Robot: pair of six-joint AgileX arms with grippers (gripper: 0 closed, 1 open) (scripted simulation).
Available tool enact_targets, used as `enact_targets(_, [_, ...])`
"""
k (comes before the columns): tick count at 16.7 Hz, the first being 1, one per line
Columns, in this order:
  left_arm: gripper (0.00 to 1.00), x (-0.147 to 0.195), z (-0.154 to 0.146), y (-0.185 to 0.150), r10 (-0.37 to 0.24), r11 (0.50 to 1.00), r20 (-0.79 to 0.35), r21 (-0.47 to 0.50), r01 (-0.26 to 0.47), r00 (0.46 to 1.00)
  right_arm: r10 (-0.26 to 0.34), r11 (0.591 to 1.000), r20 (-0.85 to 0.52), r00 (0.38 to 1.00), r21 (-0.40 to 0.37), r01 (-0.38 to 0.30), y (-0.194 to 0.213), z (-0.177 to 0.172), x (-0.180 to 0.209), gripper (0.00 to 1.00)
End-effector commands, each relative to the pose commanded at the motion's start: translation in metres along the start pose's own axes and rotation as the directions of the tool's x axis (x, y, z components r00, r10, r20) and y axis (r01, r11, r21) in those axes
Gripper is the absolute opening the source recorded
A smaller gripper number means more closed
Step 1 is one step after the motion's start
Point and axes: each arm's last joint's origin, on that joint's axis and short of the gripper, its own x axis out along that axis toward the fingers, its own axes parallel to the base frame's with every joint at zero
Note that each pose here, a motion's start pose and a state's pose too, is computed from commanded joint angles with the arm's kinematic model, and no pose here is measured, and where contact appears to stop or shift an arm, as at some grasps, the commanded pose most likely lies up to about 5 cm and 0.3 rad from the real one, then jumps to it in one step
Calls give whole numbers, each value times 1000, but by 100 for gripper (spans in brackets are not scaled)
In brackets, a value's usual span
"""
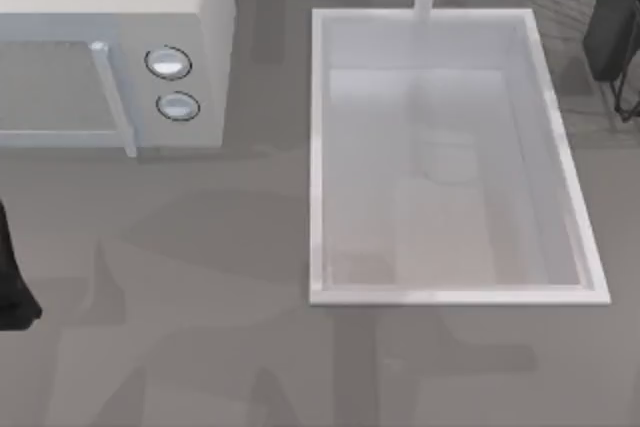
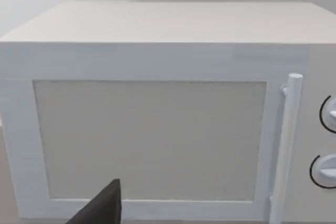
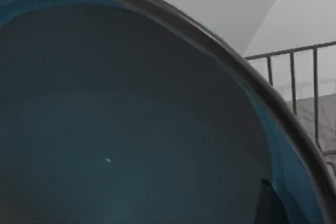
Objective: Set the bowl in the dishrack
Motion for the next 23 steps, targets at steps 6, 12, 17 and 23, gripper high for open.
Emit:
enact_targets(6, [100, 0, 0, 0, 0, 1000, 0, 0, 0, 1000, 1, 979, 340, 941, -190, 68, -17, 14, -61, 0])
enact_targets(12, [100, 0, 0, 0, 0, 1000, 0, 0, 0, 1000, 3, 976, 358, 934, -204, 75, -16, 15, -65, 0])
enact_targets(17, [100, 0, 0, 0, 0, 1000, 0, 0, 0, 1000, -2, 977, 353, 936, -200, 77, -33, 16, -31, 0])
enact_targets(23, [100, 0, 0, 0, 0, 1000, 0, 0, 0, 1000, -3, 975, 360, 933, -205, 82, -70, -14, 89, 0])
